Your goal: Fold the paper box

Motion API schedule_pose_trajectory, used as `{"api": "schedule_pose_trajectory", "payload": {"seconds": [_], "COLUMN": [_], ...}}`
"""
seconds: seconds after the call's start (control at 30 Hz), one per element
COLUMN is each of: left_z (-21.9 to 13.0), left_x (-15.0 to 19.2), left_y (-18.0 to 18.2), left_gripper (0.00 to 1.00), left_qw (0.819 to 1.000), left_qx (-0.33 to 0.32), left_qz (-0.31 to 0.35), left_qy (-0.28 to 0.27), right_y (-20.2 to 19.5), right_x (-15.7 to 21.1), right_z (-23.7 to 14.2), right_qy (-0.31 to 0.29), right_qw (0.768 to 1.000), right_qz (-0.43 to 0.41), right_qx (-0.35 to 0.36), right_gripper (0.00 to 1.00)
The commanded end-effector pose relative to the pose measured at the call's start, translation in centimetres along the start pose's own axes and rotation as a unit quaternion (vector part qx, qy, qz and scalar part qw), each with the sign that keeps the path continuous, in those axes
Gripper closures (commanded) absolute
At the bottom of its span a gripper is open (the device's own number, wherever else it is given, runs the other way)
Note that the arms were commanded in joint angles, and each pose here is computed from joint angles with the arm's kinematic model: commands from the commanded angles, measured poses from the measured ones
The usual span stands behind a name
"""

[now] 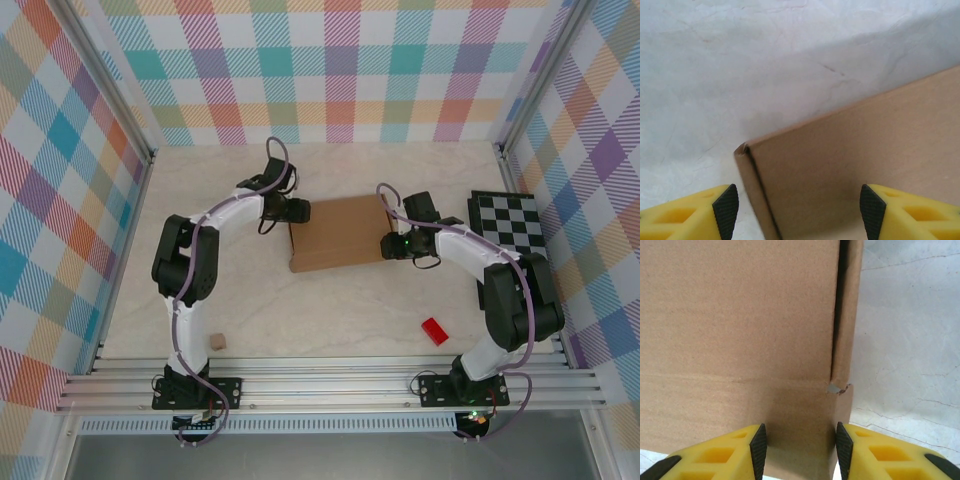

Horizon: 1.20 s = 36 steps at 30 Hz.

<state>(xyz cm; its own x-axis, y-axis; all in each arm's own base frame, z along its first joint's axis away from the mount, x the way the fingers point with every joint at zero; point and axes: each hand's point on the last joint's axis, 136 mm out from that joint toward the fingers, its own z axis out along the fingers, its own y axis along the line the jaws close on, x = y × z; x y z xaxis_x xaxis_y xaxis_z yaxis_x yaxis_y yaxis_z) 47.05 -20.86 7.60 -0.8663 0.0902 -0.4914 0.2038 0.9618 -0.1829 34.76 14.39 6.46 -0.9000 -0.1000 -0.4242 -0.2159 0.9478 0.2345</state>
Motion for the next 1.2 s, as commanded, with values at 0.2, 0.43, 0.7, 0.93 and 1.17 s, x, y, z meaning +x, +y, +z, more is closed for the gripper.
{"api": "schedule_pose_trajectory", "payload": {"seconds": [0.2,0.43,0.7,0.93,1.17], "left_z": [0.2,0.0,-0.5,-0.2,-0.4], "left_x": [2.3,3.4,3.6,4.2,4.4], "left_y": [-0.2,0.9,1.4,1.3,1.5], "left_gripper": [0.35,0.38,0.38,0.39,0.39], "left_qw": [0.999,0.999,0.999,0.998,0.997], "left_qx": [0.020,-0.008,-0.019,-0.016,-0.021], "left_qz": [-0.020,-0.034,-0.036,-0.048,-0.051], "left_qy": [0.027,0.032,0.031,0.039,0.044], "right_y": [0.8,-0.1,-0.8,0.4,0.2], "right_x": [-1.1,-0.3,1.0,0.1,1.3], "right_z": [0.6,0.4,-1.5,-0.5,-0.1], "right_qy": [-0.020,0.000,0.022,-0.003,0.014], "right_qw": [0.998,0.999,0.997,0.994,0.993], "right_qz": [0.038,0.047,0.067,0.080,0.092], "right_qx": [-0.037,-0.018,-0.016,-0.074,-0.070], "right_gripper": [0.58,0.56,0.46,0.49,0.50]}}
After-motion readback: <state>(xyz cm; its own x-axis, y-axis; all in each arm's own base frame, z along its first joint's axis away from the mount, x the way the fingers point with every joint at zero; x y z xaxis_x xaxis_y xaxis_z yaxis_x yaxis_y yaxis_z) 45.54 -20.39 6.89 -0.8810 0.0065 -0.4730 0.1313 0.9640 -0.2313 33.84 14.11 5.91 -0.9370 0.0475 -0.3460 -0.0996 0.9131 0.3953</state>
